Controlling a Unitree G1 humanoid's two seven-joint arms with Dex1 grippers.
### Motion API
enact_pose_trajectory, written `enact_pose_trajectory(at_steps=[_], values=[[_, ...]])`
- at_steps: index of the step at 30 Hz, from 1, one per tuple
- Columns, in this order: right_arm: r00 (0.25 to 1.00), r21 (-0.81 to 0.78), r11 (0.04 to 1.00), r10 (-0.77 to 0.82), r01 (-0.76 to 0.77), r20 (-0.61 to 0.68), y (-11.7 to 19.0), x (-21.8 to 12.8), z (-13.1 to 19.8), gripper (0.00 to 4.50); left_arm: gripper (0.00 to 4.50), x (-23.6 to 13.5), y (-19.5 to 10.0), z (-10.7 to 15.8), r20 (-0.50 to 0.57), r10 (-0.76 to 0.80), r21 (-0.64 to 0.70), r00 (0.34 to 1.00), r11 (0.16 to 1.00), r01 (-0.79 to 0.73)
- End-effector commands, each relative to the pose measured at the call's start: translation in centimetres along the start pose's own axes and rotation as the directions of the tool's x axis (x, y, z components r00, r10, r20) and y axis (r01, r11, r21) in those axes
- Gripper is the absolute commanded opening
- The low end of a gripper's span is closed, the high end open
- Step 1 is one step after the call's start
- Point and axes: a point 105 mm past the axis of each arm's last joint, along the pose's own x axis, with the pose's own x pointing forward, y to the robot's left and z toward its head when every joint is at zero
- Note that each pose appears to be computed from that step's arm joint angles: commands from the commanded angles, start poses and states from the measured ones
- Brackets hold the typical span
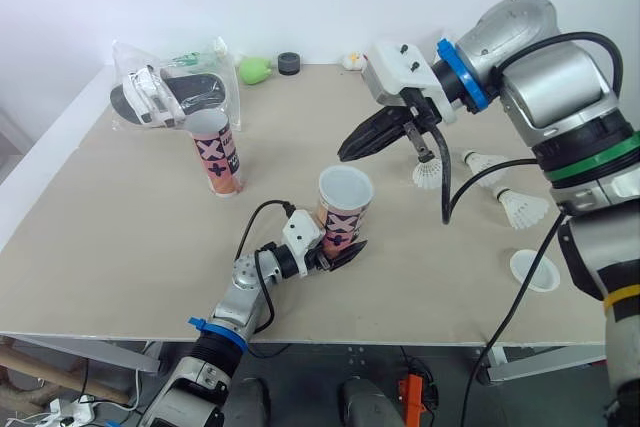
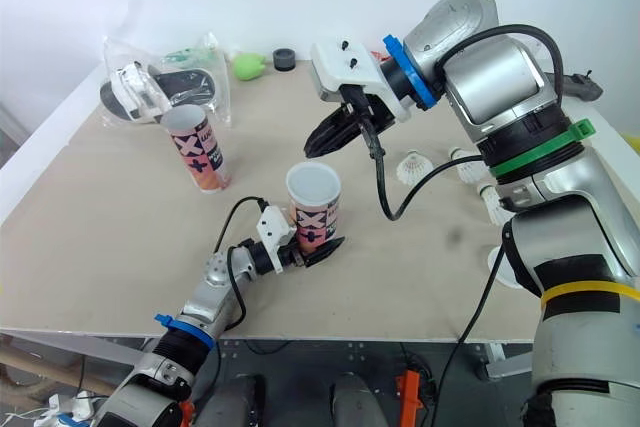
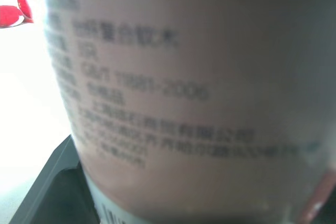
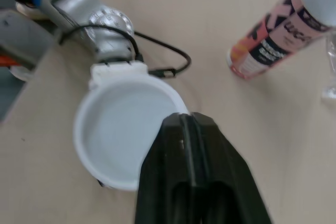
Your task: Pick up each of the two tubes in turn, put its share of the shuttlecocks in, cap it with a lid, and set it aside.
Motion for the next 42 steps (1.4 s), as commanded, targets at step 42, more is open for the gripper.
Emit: enact_pose_trajectory(at_steps=[42], values=[[0.993, 0.091, 0.996, -0.007, -0.004, 0.119, 2.0, -0.9, -0.9, 0.03, 3.66, -0.5, -0.5, -2.4, -0.074, 0.001, -0.051, 0.997, 0.999, -0.004]])
